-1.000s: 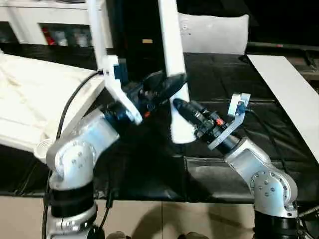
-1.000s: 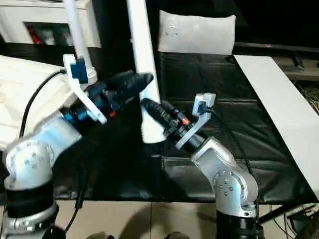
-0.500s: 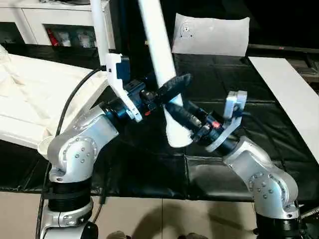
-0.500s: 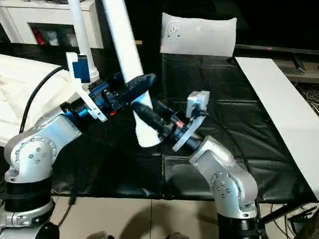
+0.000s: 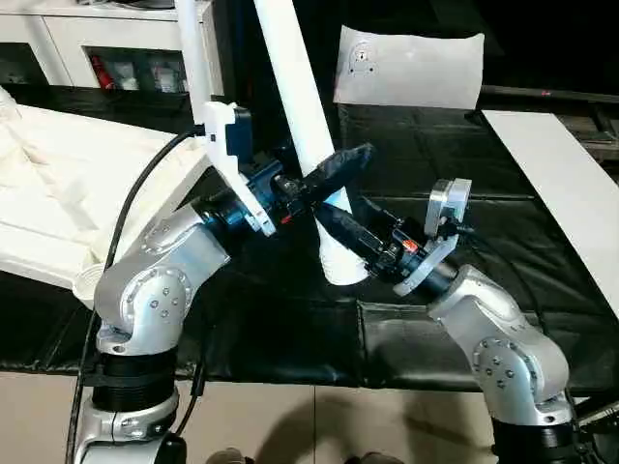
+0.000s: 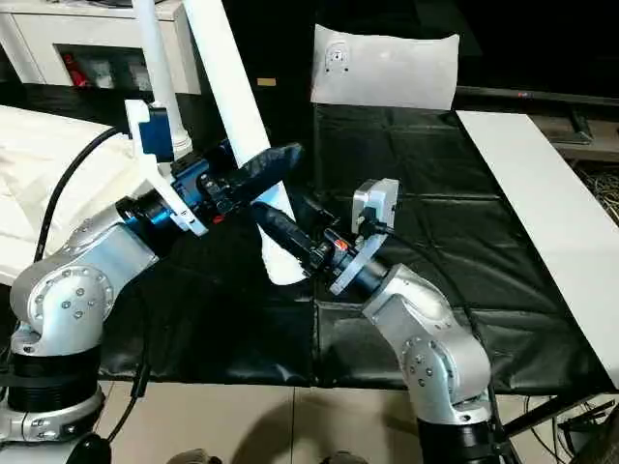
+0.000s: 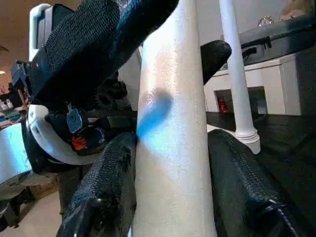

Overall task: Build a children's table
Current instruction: Pick table leg

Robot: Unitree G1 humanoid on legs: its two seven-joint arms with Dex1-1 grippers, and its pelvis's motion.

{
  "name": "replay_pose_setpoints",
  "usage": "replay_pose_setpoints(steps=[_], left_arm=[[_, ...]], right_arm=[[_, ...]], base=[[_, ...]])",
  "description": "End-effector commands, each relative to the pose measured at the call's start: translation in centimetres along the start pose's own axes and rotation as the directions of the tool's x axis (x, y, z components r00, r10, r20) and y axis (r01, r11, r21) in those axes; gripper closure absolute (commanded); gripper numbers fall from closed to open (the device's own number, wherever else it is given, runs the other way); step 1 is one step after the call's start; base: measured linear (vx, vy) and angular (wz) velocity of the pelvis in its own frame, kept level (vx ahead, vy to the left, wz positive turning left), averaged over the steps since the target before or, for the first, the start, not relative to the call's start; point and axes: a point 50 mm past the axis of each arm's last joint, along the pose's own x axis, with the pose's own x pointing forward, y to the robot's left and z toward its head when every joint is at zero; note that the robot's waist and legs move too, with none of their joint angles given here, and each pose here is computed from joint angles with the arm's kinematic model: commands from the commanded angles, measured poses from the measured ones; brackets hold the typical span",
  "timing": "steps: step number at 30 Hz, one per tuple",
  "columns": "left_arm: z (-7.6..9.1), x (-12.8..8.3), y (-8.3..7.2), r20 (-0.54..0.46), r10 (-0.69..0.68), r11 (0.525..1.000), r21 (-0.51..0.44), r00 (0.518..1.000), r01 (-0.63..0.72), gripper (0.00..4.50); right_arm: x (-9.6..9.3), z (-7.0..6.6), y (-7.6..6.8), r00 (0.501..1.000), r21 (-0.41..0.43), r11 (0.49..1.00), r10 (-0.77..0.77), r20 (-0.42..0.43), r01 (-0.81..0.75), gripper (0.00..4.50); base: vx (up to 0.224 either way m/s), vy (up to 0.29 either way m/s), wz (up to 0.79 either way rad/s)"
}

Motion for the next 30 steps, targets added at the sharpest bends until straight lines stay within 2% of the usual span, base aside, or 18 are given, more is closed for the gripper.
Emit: replay_pose_setpoints(steps=[1,3,6,9,11,12,14,18,20,21,24,28,30], left_arm=[[0.2,0.1,-0.2,0.006,-0.033,0.998,0.046,0.999,0.032,0.37],[0.5,-0.1,0.0,-0.007,-0.047,0.995,0.089,0.999,0.047,0.37],[0.8,-0.5,0.8,-0.005,-0.03,0.997,0.074,1.0,0.031,0.41],[1.3,-0.8,1.6,0.001,-0.025,0.999,0.024,1.0,0.025,0.82],[1.4,-0.9,1.9,0.002,-0.019,1.0,0.009,1.0,0.019,0.89],[1.4,-0.9,1.9,0.001,-0.018,1.0,0.009,1.0,0.018,0.89],[1.5,-0.9,2.5,-0.003,-0.006,1.0,0.012,1.0,0.006,1.23],[1.4,-0.9,2.6,-0.016,-0.013,1.0,0.026,1.0,0.013,1.35],[1.4,-0.8,2.7,-0.021,-0.015,0.999,0.03,1.0,0.015,1.66],[1.4,-0.7,2.7,-0.024,-0.021,0.999,0.025,0.999,0.021,1.66],[1.3,-0.5,2.6,-0.031,-0.038,0.999,0.003,0.999,0.038,1.97],[1.3,-0.1,3.0,-0.031,-0.004,0.996,-0.085,1.0,0.001,2.22],[1.3,0.0,3.2,-0.03,0.008,0.996,-0.091,1.0,-0.01,2.36]], right_arm=[[-0.2,-0.1,-0.3,1.0,-0.023,1.0,-0.021,-0.01,0.021,2.64],[-0.1,-0.1,-0.3,1.0,-0.025,1.0,-0.016,-0.011,0.015,2.64],[-0.1,-0.1,-0.2,1.0,-0.018,1.0,-0.005,-0.007,0.005,2.64],[-0.1,-0.2,0.0,1.0,-0.018,1.0,0.01,-0.007,-0.01,2.64],[-0.2,-0.2,-0.1,1.0,-0.02,1.0,0.012,-0.008,-0.012,2.64],[-0.2,-0.2,-0.1,1.0,-0.02,1.0,0.012,-0.008,-0.012,2.64],[-0.2,-0.3,-0.1,1.0,-0.028,1.0,0.012,-0.013,-0.012,2.64],[-0.2,-0.3,-0.1,1.0,-0.031,0.999,0.012,-0.015,-0.013,2.64],[-0.2,-0.3,-0.1,1.0,-0.033,0.999,0.012,-0.016,-0.012,2.64],[-0.1,-0.4,-0.1,1.0,-0.037,0.999,0.013,-0.019,-0.013,2.64],[0.0,-0.5,0.0,1.0,-0.041,0.999,0.016,-0.023,-0.017,2.64],[0.1,-0.5,0.0,1.0,-0.05,0.999,0.015,-0.023,-0.016,2.64],[0.1,-0.5,0.0,1.0,-0.052,0.999,0.014,-0.024,-0.015,2.64]], base=[[0.0,0.0,0.0],[0.0,0.0,0.0],[0.0,0.0,0.0],[0.0,0.0,0.0],[0.0,0.0,0.0],[0.0,0.0,0.0],[0.0,0.0,0.0],[0.0,0.0,0.0],[0.0,0.0,0.0],[0.0,0.0,0.0],[0.0,0.0,0.0],[0.0,0.0,0.0],[0.0,0.0,0.0]])
